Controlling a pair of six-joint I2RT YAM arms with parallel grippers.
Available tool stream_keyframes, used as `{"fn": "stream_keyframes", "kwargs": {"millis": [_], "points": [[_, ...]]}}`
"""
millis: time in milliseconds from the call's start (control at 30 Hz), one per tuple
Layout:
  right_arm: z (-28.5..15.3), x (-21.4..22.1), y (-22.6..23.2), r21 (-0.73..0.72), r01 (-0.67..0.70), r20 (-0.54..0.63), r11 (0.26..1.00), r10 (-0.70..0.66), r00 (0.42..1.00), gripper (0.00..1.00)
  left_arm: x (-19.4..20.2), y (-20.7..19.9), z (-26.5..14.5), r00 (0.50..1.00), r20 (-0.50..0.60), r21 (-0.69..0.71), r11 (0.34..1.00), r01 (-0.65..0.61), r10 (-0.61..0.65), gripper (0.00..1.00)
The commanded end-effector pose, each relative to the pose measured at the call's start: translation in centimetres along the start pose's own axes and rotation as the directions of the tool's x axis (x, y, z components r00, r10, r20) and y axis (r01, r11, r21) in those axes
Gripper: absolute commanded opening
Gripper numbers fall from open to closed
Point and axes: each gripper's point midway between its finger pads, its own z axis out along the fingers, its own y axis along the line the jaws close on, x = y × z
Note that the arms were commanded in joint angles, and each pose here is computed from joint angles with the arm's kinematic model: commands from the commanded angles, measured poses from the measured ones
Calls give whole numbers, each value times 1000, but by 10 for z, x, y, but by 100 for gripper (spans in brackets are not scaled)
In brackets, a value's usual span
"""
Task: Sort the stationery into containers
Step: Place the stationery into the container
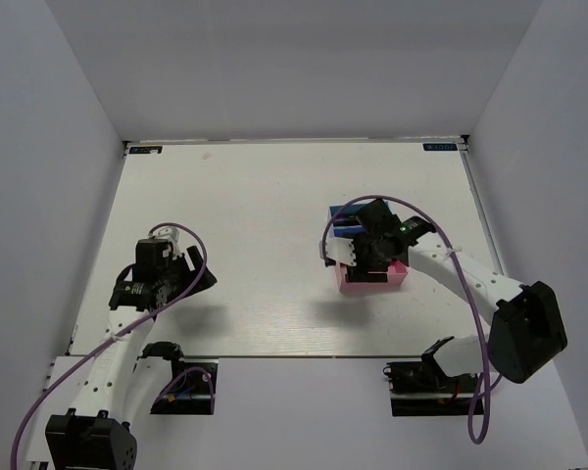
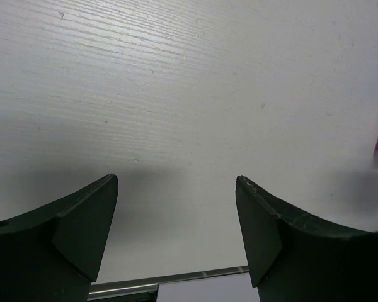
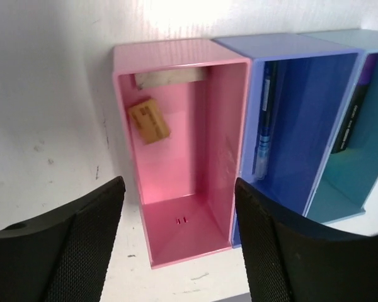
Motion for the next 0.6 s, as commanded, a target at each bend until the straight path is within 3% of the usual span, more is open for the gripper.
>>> {"fn": "stream_keyframes", "kwargs": {"millis": [0,67,100,133,167,200,233,267,300,367,400,467,500,533,567], "points": [[-20,-17,-24,102,-102,103,990,91,991,72,-7,-3,-3,1000,21,10,1000,-9,9,85],[-28,-19,-26,126,-161,141,979,143,980,65,-7,-3,-3,1000,21,10,1000,-11,11,85],[-31,-19,-29,143,-186,152,972,164,975,48,-5,-3,-3,1000,16,14,1000,-10,10,84],[-39,-21,-31,167,-249,178,954,220,959,10,-4,-3,-2,1000,12,15,1000,-12,12,80],[-38,-22,-41,202,-350,227,915,304,925,0,-6,-4,-2,1000,20,20,1000,-13,13,76],[-44,-5,-51,303,-475,203,826,431,879,0,-6,-6,-3,1000,21,30,999,-16,15,61],[-57,-3,-59,363,-532,246,765,472,847,0,-6,-6,-2,1000,25,33,999,-18,17,49],[-59,7,-70,420,-647,314,636,568,761,0,-6,-8,-2,1000,23,42,999,-21,21,36],[-64,15,-72,443,-674,327,591,594,735,0,-7,-9,-2,999,28,53,998,-25,24,13],[-76,31,-78,494,-728,368,476,644,671,0,-8,-15,-4,999,35,82,996,-36,33,1],[-81,40,-79,493,-789,413,366,700,583,36,-9,-19,-4,998,44,109,993,-48,43,0],[-88,56,-80,525,-817,448,239,739,504,50,-8,-27,-5,997,48,160,985,-65,58,11],[-92,61,-80,534,-823,465,196,744,479,61,-7,-33,-6,996,51,202,976,-77,68,25],[-101,76,-81,604,-789,472,115,746,470,73,-8,-38,-6,995,61,225,970,-88,76,68],[-109,77,-78,607,-789,492,97,733,469,75,-4,-47,-8,995,49,282,955,-97,87,86]]}}
